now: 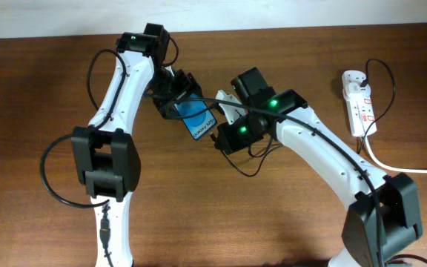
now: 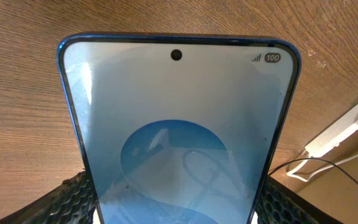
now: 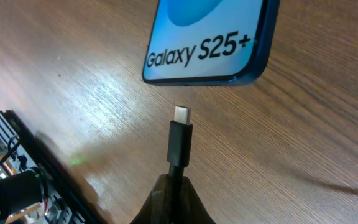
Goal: Plug charger to phone and switch on socket
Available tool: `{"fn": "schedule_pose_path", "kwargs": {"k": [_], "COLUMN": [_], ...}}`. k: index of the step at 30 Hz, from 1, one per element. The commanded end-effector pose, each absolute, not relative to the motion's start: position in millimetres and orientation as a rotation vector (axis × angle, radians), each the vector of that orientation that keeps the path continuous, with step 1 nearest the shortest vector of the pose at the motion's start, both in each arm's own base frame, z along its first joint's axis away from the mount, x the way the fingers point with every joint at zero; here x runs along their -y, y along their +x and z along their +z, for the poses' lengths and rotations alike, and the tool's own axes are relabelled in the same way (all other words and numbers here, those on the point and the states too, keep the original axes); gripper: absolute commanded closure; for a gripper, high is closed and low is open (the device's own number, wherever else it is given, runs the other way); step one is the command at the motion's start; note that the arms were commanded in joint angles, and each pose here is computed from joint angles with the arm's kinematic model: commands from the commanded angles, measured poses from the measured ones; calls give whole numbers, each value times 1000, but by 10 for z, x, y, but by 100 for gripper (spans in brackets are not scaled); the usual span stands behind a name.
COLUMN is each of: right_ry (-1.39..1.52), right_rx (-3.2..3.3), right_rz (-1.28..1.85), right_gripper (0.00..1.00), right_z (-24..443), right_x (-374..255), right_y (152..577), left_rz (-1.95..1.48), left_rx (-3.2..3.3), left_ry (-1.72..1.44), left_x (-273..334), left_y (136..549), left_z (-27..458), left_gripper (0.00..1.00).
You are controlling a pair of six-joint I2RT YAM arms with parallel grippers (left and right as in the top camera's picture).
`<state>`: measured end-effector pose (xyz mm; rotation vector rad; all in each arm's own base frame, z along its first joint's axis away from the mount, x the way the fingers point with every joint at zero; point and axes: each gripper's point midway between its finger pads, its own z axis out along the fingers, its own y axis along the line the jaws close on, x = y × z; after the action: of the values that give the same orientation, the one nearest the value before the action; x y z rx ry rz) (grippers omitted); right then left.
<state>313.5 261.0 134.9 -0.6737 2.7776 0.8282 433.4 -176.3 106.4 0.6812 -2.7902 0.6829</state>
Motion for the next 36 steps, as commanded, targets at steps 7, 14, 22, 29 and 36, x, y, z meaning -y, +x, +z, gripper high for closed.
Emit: {"fn": "schedule_pose_path", "kwargs": {"k": [7,14,22,29,36], "right_ry": [-730,-766,-768,-778,-774], "right_rx": [-2778,-2752,-2755,-2748,-2745], "right_rz": [714,679,634,634,618], "right_gripper": [96,96,96,96,96], "right_z": [1235,1231,1210,1212,1209], "right_x": [-2602,-2679,-2633,-2638,-2624], "right_y": [3141,3135,3157,3162,3182], "left_rz": [781,776,797,788,781], "left_rx": [2831,2828,2805,2797,2786], "left_ry": [621,611,607,609,610], "left_x": [1853,1886,1914,1911,1913], "left_y": [4340,4316,4290,4267,4236], "left_z": [1359,1358,1377,1376,1377], "left_gripper": [100,100,100,100,100]}}
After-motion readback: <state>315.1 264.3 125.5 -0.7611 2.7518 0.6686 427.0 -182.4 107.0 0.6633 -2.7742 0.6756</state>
